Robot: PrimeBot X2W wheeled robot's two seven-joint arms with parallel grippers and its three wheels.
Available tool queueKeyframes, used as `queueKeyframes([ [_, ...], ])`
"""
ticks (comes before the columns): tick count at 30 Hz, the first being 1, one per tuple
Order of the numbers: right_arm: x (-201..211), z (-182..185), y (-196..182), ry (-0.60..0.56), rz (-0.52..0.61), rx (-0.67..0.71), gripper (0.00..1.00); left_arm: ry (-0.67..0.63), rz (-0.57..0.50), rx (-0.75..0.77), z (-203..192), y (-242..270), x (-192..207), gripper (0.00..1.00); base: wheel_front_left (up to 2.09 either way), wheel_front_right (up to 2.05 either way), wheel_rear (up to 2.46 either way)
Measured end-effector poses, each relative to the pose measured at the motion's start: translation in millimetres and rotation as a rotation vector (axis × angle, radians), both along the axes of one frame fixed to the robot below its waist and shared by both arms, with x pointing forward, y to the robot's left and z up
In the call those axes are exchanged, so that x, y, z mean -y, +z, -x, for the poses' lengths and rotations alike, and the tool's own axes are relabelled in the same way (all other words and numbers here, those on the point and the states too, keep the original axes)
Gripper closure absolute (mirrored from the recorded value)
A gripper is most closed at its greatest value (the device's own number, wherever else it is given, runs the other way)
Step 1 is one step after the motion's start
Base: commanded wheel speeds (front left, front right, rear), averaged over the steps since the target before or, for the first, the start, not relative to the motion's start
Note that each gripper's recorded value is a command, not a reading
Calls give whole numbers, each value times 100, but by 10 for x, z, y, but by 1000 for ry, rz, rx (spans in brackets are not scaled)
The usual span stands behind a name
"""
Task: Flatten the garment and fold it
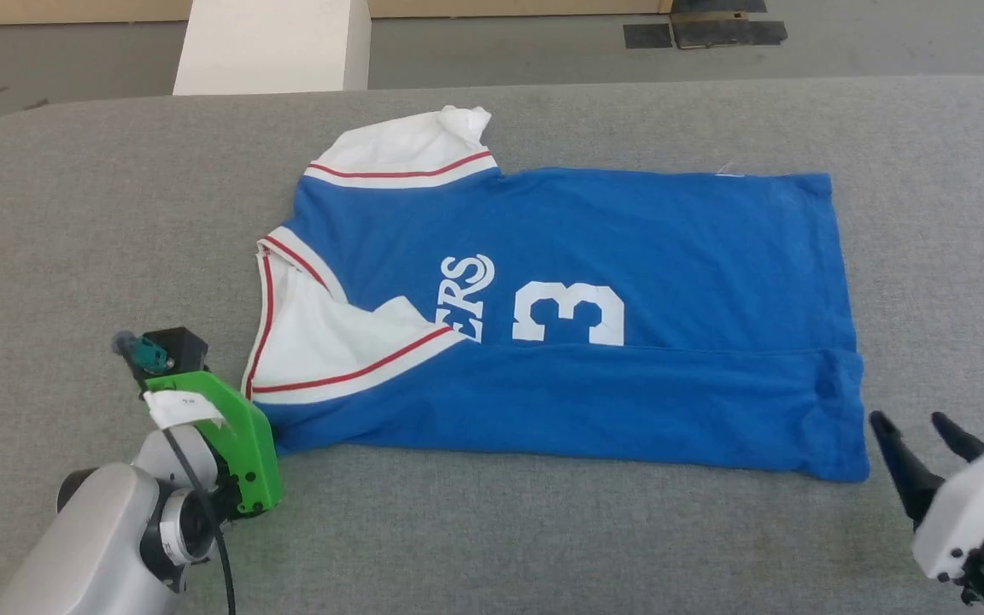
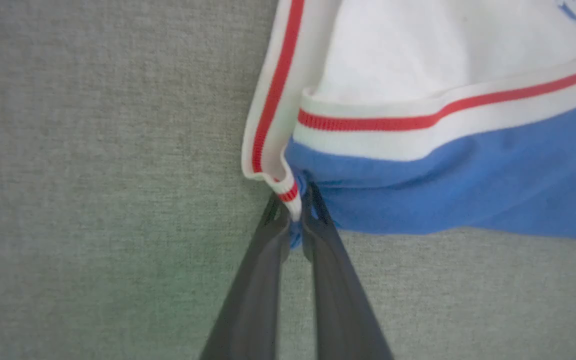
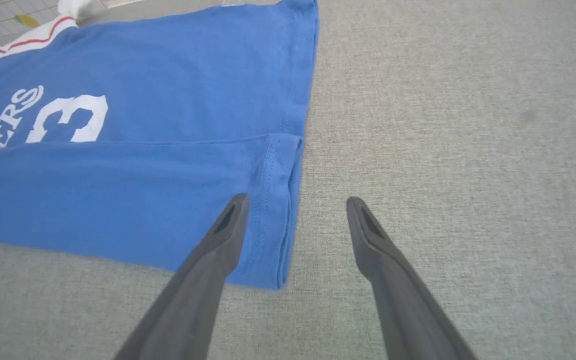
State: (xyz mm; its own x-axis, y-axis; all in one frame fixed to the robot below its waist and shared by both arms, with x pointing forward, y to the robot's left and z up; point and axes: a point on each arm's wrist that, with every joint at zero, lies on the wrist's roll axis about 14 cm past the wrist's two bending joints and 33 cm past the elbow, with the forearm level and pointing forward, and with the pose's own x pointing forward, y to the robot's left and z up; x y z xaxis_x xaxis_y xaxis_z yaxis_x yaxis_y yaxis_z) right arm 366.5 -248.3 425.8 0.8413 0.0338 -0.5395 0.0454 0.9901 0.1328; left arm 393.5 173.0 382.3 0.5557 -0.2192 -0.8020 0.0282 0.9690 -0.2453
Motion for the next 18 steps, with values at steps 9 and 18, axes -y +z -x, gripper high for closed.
queueKeyframes([
  [9, -169, 30, -256, 148, 153, -389, 0, 4, 49, 40, -1, 100, 109, 100, 0, 0, 0],
  [18, -328, 137, -528, 262, 222, -601, 0, 28, 63, 36, 72, 62, 78, 100, 0, 0, 0],
])
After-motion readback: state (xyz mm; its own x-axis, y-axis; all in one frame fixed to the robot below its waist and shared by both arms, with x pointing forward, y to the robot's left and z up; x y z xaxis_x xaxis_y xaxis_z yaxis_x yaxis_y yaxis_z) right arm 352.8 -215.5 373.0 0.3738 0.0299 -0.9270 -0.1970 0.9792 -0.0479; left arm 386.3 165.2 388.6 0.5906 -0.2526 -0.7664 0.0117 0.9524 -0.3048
